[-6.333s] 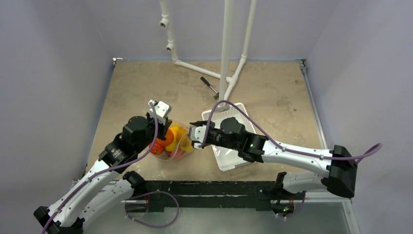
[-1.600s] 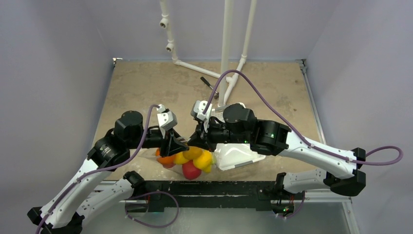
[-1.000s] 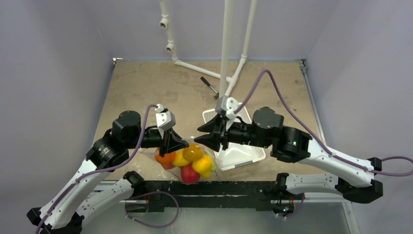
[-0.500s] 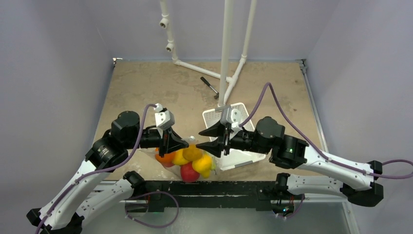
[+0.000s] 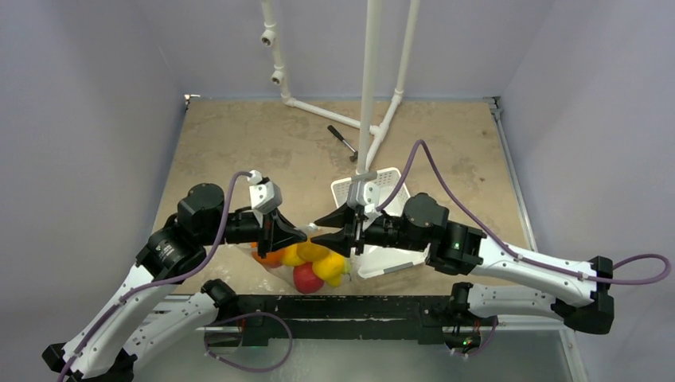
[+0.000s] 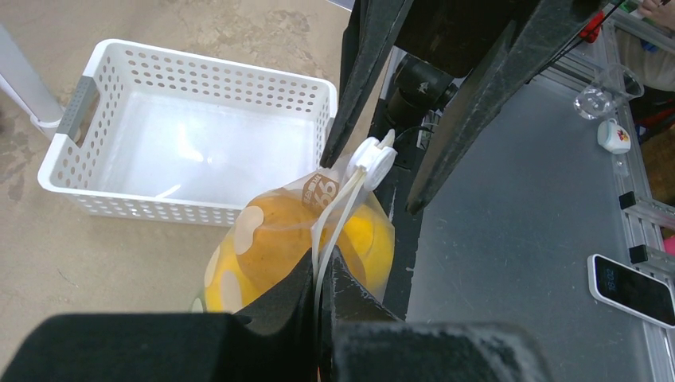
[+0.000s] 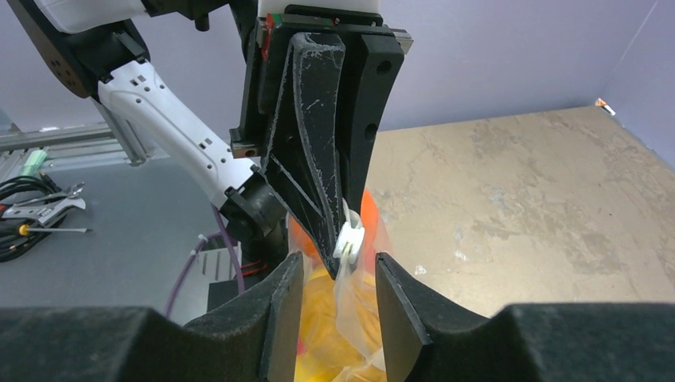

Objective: Place the food in the zip-top bag and seal the zipper
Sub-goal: Adjust the zipper food storage bag at the center of the board.

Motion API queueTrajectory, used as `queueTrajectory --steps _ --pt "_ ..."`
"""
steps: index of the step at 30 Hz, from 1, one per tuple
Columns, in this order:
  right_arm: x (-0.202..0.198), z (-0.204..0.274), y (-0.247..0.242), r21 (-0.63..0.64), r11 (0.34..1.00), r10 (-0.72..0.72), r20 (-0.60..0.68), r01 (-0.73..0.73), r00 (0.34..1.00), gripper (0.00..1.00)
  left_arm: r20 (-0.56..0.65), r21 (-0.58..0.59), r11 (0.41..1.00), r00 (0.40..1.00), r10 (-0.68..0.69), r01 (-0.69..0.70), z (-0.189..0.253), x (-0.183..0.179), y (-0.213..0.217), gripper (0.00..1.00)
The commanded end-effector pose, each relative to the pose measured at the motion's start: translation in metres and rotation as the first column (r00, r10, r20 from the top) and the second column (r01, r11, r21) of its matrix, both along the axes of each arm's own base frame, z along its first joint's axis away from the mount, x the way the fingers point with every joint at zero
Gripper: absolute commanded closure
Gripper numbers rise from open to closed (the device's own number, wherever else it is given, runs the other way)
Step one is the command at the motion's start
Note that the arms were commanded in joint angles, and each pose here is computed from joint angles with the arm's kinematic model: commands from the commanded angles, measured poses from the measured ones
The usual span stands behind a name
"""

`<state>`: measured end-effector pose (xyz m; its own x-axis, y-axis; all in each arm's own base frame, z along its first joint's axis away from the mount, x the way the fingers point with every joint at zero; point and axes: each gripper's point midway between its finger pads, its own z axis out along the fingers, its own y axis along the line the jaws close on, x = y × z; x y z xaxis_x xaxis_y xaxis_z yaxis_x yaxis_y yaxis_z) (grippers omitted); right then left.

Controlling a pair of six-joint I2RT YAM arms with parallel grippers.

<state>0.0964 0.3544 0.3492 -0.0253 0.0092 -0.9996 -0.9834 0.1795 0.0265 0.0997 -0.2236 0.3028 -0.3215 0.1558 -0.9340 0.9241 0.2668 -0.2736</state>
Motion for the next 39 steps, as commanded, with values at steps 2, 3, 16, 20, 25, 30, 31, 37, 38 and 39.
queueTrajectory --steps 2,3,16,20,25,30,31,37,38,39 --pt "0.000 0.016 0.008 0.066 0.998 0.014 0.038 -0.016 0.999 0.64 0.078 -0.088 0.996 0.997 -0.010 0.017 0.036 -0.003 -0.002 1.00" --pt "0.000 0.015 0.009 0.066 0.998 0.018 0.038 -0.020 0.999 0.66 0.078 -0.088 0.996 0.997 -0.010 0.017 0.036 -0.003 -0.002 1.00" --pt "-0.005 0.013 0.014 0.090 0.995 0.049 0.023 -0.051 0.999 0.77 0.088 -0.103 0.994 0.996 -0.013 0.023 0.043 -0.005 -0.001 1.00" --pt "-0.005 0.012 0.014 0.098 0.994 0.047 0.016 -0.048 0.999 0.70 0.090 -0.109 0.994 0.996 -0.018 0.027 0.044 -0.005 -0.002 1.00" --pt "-0.007 0.017 0.013 0.119 0.991 0.054 0.024 -0.056 0.998 0.72 0.094 -0.115 0.993 0.995 -0.022 0.033 0.048 -0.006 -0.002 1.00" --pt "-0.008 0.017 0.015 0.125 0.990 0.063 0.023 -0.066 0.998 0.80 0.093 -0.121 0.992 0.995 -0.023 0.034 0.050 -0.007 -0.002 1.00" --pt "-0.009 0.017 0.015 0.128 0.989 0.066 0.025 -0.069 0.997 0.82 0.091 -0.121 0.992 0.996 -0.023 0.034 0.049 -0.007 -0.002 1.00" --pt "-0.010 0.020 0.016 0.138 0.987 0.073 0.029 -0.077 0.997 0.92 0.093 -0.131 0.990 0.995 -0.029 0.041 0.051 -0.009 -0.002 1.00" --pt "-0.010 0.021 0.016 0.139 0.987 0.076 0.030 -0.079 0.997 0.94 0.094 -0.132 0.990 0.995 -0.029 0.041 0.052 -0.009 -0.002 1.00" --pt "-0.010 0.021 0.016 0.139 0.987 0.078 0.030 -0.081 0.997 0.95 0.094 -0.134 0.990 0.995 -0.031 0.043 0.052 -0.009 -0.003 1.00"
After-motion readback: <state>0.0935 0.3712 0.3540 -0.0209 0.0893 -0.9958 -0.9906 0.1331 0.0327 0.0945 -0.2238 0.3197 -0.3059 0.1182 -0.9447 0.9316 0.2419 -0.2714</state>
